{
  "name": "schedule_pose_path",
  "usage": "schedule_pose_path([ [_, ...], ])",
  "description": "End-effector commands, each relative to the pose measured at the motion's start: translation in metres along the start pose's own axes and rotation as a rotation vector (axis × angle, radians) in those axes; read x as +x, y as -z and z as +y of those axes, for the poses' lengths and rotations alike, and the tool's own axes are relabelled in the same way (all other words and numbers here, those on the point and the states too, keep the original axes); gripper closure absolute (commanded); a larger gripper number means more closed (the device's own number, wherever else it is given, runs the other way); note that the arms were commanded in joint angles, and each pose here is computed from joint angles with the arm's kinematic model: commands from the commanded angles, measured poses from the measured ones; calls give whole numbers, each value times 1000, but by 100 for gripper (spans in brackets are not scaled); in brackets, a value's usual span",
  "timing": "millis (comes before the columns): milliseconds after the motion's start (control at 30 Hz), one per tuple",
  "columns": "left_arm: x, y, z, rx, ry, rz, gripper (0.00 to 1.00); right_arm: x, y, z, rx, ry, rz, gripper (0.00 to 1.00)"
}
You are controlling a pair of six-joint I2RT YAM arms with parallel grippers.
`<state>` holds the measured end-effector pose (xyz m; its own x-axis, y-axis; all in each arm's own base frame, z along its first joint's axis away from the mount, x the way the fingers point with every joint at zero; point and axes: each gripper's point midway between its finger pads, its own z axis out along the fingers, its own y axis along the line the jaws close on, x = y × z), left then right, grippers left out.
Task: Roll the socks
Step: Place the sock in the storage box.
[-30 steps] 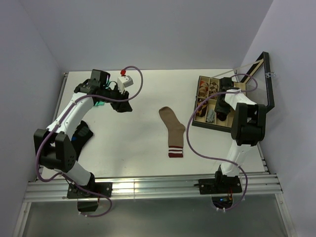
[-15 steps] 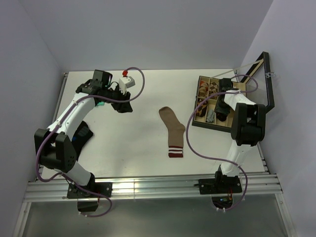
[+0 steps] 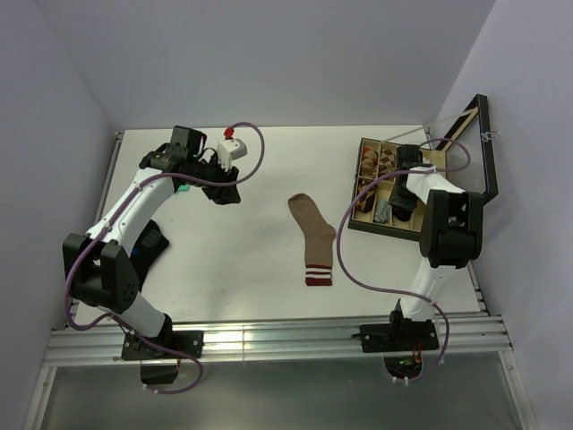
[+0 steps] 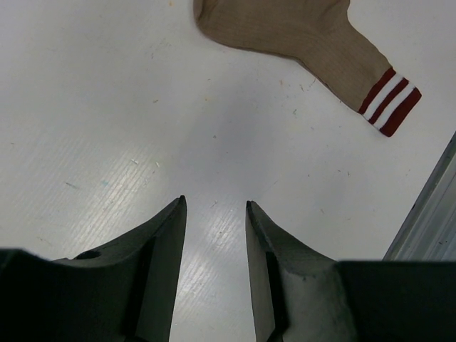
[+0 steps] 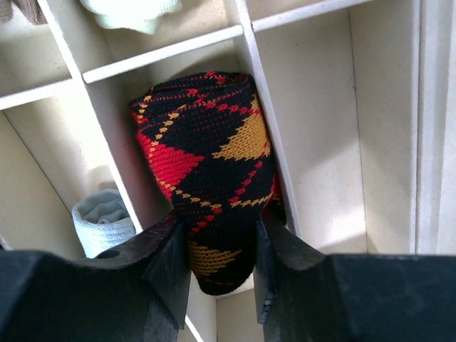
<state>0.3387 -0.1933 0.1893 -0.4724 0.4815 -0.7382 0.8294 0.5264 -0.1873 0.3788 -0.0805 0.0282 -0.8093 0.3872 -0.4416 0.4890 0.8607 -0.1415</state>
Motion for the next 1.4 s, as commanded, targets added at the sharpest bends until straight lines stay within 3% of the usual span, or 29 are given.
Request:
schedule_pose_path([
  [0,-20,10,-2,-25,-11,-34,56,92,15,-37,114,89,328,61],
  [67,-20,10,-3,-29,-11,-32,55,87,19,-33,82,79,306,48],
  [133,-22,10,-4,-31,-13,-33,55,84,21,-31,73,73,296,44],
  [633,-27,3,-4,-40,-8,-14,56,40,54,-27,29,12,159,43],
  [1367,-23,2,-4,-45,-21,-3,56,33,84,-12,-69,27,84,39],
])
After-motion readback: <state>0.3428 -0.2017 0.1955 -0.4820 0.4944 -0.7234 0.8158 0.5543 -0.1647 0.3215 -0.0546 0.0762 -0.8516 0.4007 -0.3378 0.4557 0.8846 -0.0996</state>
